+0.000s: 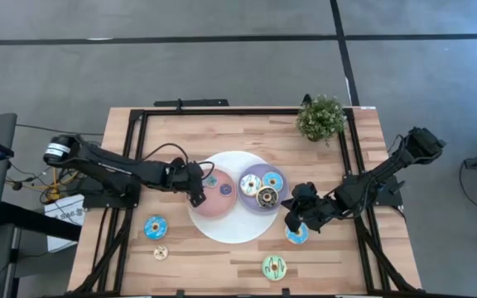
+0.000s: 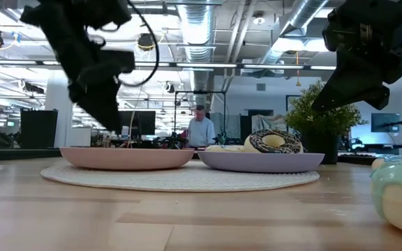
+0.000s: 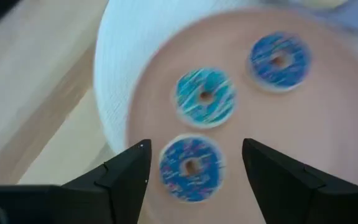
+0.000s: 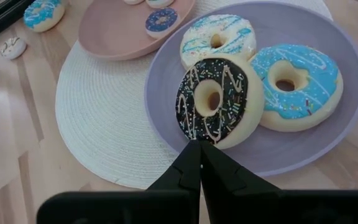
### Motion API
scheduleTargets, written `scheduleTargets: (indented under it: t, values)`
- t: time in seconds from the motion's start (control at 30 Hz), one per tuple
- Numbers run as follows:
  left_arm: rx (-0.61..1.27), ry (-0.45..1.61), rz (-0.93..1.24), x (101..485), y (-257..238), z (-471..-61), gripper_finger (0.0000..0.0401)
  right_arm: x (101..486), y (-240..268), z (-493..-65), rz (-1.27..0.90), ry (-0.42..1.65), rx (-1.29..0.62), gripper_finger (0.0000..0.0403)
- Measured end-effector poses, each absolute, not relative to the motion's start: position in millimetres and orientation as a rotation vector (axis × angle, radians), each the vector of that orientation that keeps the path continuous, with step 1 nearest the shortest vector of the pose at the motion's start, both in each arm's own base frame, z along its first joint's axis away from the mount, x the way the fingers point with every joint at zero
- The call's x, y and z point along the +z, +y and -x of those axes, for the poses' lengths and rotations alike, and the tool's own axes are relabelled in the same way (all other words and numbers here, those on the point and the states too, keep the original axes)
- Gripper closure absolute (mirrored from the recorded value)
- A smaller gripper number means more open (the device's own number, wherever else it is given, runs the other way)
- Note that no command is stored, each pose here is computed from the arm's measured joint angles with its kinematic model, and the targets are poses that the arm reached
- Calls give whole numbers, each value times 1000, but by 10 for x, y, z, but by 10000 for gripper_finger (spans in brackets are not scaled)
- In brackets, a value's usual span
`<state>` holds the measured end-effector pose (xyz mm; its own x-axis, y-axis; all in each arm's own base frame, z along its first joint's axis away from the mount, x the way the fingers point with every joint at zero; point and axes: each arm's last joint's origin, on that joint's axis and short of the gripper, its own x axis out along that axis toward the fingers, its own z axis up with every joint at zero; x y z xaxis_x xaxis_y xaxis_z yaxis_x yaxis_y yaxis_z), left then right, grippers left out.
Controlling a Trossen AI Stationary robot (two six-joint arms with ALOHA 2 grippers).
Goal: Pick & Place donuts
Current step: Put the left big blue donut on the violet plate
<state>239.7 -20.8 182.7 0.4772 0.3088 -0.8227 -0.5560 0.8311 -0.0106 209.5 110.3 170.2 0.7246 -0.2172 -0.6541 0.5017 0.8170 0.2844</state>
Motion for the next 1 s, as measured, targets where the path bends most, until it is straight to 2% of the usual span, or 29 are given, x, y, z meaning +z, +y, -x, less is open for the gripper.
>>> scheduleTargets:
  t: [0.13, 0.27, 0.5, 0.7, 0.87, 1.0]
  values:
    - [477, 871, 288, 2052, -268, -2367, 167, 1702, 1103, -2095, -471, 647, -413, 401]
    - [452, 897, 312, 2158, -414, -2158, 177, 1702, 1103, -2096, -471, 647, -413, 401]
    - [516, 996, 414, 2084, -841, -1724, 192, 1708, 1107, -2102, -478, 639, -409, 401]
    - [434, 1114, 533, 2060, -1140, -1499, 199, 1709, 1103, -2106, -480, 637, -410, 401]
    - [462, 1282, 490, 2026, -1187, -1283, 207, 1710, 1076, -2121, -485, 634, -422, 401]
    - [478, 1325, 425, 2020, -1172, -1212, 209, 1710, 1049, -2135, -490, 630, -434, 401]
